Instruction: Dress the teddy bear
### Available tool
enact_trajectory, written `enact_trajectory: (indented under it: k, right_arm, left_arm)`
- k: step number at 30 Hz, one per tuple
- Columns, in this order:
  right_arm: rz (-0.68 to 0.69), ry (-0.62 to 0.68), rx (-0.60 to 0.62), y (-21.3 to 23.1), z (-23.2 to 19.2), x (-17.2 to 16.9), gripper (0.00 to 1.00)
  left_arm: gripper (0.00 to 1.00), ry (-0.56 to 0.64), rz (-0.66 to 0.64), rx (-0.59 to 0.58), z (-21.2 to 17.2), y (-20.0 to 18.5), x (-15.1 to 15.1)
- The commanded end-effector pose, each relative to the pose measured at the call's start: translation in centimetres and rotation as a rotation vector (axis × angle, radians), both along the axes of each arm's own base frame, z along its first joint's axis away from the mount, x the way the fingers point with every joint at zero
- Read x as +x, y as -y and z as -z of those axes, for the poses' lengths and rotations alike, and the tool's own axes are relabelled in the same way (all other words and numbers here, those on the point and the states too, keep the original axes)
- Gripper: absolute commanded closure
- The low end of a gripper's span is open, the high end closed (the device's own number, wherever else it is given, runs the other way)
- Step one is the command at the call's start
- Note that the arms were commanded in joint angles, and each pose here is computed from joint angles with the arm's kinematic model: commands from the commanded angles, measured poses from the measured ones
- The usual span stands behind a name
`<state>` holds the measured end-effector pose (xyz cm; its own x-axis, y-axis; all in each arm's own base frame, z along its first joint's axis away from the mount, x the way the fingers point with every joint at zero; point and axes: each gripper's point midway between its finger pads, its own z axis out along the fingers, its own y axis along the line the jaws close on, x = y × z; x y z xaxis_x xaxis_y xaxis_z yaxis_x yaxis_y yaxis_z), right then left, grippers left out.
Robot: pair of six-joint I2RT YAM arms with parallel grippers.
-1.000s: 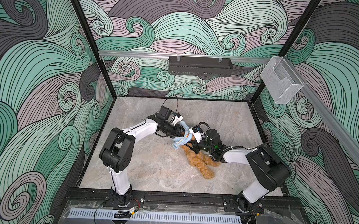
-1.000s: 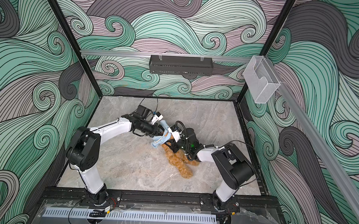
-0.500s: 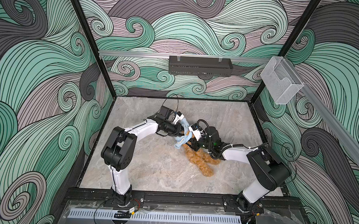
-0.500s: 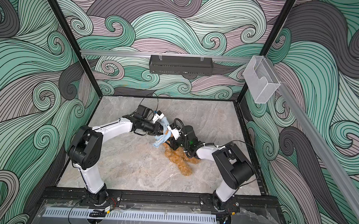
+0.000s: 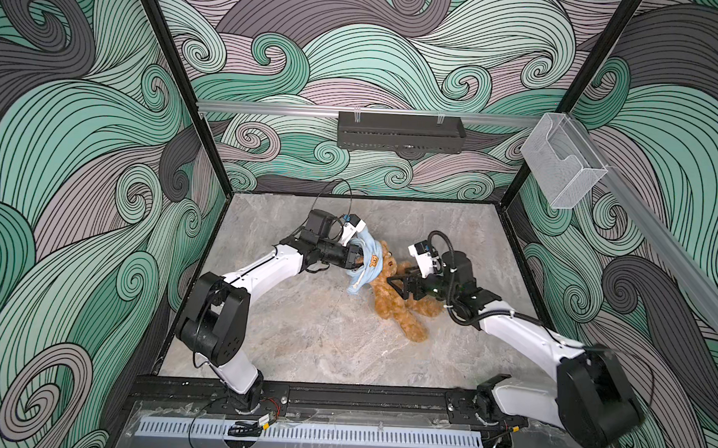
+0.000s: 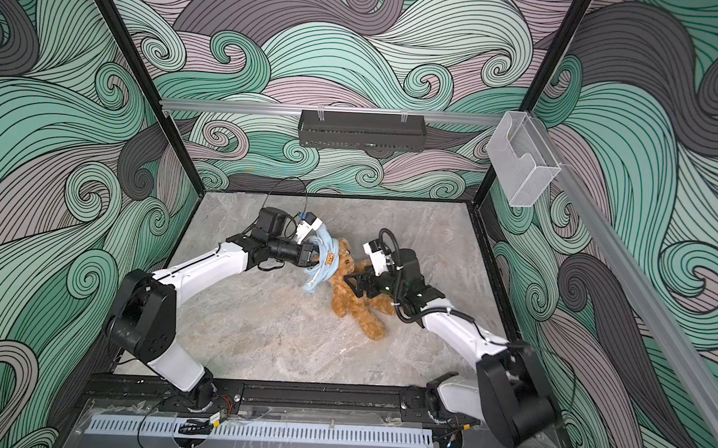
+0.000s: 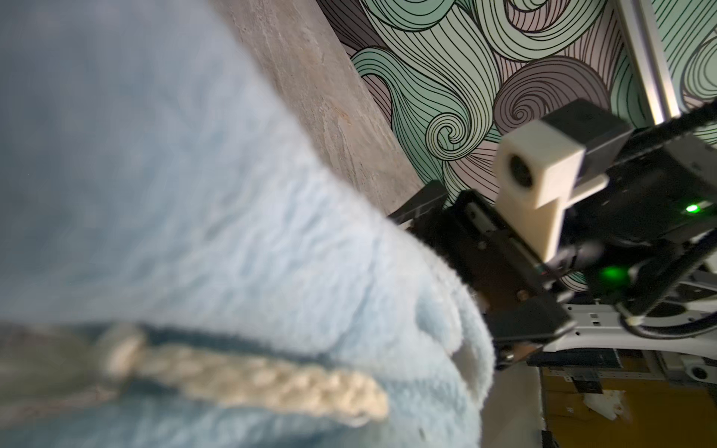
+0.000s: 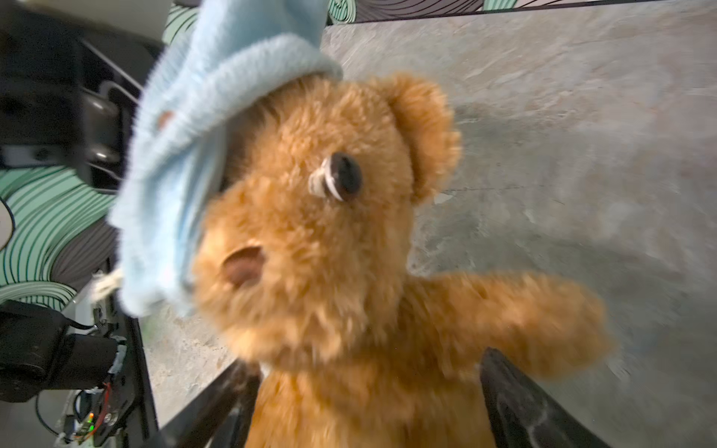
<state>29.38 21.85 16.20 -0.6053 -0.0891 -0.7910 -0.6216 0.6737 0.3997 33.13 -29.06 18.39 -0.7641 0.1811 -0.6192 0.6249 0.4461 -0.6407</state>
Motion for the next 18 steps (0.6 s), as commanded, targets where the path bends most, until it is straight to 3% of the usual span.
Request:
enact_trajectory:
  k: [1,4,7,10,18]
  right_arm:
    - [-0.040,-0.102,0.049,0.7,-2.6,-2.9,0.05]
    - [-0.074,-0.132,0.159,-0.6,-6.3,-2.8,0.11]
    - [-0.068,-0.236,0.232,-2.5,-8.2,-1.4,0.32]
    - [-0.059,-0.284,0.226,-4.4,-9.2,-0.4,0.48]
    - [0.018,-0.374,0.179,-5.9,-7.4,2.4,0.61]
  left_arm:
    - [1.00,0.213,0.023,0.017,-1.1,-0.4,1.1]
    - [1.00,0.332,0.055,0.030,-1.5,-0.4,1.1]
    - [1.00,0.440,0.088,0.058,-1.7,0.0,0.7]
    - [1.00,0.505,0.117,0.091,-1.4,0.2,0.2]
    - [1.00,0.553,0.157,0.113,-0.9,0.4,-0.9]
